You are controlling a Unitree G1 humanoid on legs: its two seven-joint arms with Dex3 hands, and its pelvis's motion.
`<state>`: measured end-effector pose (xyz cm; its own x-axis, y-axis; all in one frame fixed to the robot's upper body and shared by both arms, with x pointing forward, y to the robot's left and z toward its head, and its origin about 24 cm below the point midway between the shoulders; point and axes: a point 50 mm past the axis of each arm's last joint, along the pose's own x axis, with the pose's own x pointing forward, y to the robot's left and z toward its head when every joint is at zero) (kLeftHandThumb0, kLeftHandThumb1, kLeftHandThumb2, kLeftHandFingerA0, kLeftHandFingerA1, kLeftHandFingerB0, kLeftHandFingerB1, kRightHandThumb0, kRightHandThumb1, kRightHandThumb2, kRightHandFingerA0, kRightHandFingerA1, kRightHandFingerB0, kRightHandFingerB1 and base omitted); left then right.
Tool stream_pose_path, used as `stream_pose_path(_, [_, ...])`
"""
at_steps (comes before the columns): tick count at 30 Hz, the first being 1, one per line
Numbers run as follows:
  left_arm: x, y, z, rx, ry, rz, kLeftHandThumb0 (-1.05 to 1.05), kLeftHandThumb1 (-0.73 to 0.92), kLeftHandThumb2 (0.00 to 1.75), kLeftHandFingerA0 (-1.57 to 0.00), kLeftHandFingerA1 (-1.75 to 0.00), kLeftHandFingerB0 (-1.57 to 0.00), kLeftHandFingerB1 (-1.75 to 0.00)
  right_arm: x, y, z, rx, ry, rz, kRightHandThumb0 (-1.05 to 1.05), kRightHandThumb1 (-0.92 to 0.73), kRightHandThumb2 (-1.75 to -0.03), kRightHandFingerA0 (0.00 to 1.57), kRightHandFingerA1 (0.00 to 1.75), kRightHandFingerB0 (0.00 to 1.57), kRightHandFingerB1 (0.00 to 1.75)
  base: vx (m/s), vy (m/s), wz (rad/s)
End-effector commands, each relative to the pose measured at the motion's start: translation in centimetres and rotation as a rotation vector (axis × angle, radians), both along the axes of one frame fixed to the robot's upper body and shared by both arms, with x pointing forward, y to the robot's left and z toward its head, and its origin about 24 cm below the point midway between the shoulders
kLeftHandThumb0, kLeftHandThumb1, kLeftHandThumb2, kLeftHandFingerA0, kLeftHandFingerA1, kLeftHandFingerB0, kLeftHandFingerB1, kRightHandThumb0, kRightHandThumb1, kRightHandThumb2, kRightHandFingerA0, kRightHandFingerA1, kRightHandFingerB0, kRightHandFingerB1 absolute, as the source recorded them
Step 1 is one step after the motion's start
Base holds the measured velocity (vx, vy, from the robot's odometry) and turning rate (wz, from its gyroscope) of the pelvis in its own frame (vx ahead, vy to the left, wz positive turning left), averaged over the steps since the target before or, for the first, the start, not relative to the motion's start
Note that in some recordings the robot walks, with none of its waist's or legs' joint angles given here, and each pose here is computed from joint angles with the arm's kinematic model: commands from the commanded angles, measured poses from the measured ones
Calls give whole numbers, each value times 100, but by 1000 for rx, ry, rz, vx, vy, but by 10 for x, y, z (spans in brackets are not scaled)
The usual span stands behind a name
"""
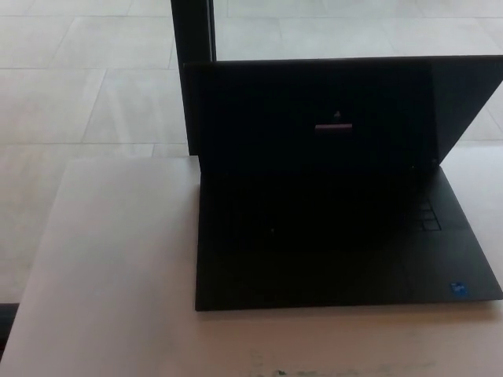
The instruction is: The robot uses its right hand to push down on the lid of a laptop kept in the middle of the desk to close it
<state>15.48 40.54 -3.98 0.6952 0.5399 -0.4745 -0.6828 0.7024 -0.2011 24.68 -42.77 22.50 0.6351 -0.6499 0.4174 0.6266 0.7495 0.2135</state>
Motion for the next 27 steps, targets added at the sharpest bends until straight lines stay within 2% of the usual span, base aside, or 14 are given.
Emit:
stream_pose_path(1, [-1,13,13,-41,-103,43,-105,73,73,-10,-92,-5,-150,52,81,87,-430,38,244,-89,-92,-76,26,44,24,31,0,0,0])
stream_pose_path(2, [-1,13,13,-41,-107,41,-105,73,73,-10,-92,-5,-150,57,87,89,-468,62,262,-89,-92,-76,26,44,24,31,0,0,0])
stream_pose_path(3, [-1,13,13,-38,-104,40,-105,74,72,-10,-90,-3,-149,65,97,91,-535,95,276,-96,-86,-85,28,46,24,34,0,0,0])
stream_pose_path(4, [-1,11,10,-37,-92,33,-105,77,74,-11,-91,-2,-148,71,104,92,-564,127,293,-90,-92,-76,31,45,26,31,0,0,0])
stream_pose_path(5, [-1,11,10,-37,-90,32,-105,80,79,-14,-93,-1,-146,84,122,94,-637,172,339,-96,-82,-87,28,50,25,36,0,0,0])
stream_pose_path(6, [-2,11,10,-37,-90,30,-105,79,76,-14,-90,0,-144,92,132,94,-673,203,355,-92,-92,-74,29,46,28,31,0,0,0])
stream_pose_path(7, [-1,11,10,-35,-87,31,-105,79,78,-13,-86,0,-142,96,136,94,-693,226,352,-97,-83,-82,29,47,26,33,0,0,0])
stream_pose_path(8, [-1,11,10,-33,-86,32,-105,79,78,-13,-86,0,-142,98,139,94,-703,236,350,-97,-83,-82,29,47,26,33,0,0,0])
stream_pose_path(9, [-1,11,10,-34,-89,33,-105,78,77,-15,-90,0,-145,102,145,94,-727,251,364,-93,-92,-74,24,46,25,30,0,0,0])
stream_pose_path(14, [0,12,11,-40,-89,43,-105,78,80,-15,-87,-1,-143,120,175,95,-888,334,396,-96,-92,-76,28,48,29,34,0,0,0])
stream_pose_path(15, [1,11,11,-40,-94,43,-105,78,81,-15,-92,-3,-145,124,182,94,-962,369,387,-96,-92,-79,22,55,23,37,0,0,0])
stream_pose_path(17, [1,11,11,-40,-98,39,-105,77,78,-12,-91,-1,-146,127,188,93,-1027,405,369,-97,-92,-79,21,56,22,38,0,0,0])
stream_pose_path(18, [-1,12,11,-38,-97,35,-105,76,75,-11,-93,-2,-148,130,192,91,-1045,420,370,-101,-92,-77,27,59,24,37,0,0,0])
stream_pose_path(27, [-5,13,10,-40,-82,39,-105,73,88,-18,-91,-6,-142,145,222,91,-1317,547,348,-99,-92,-78,20,52,19,34,0,0,0])
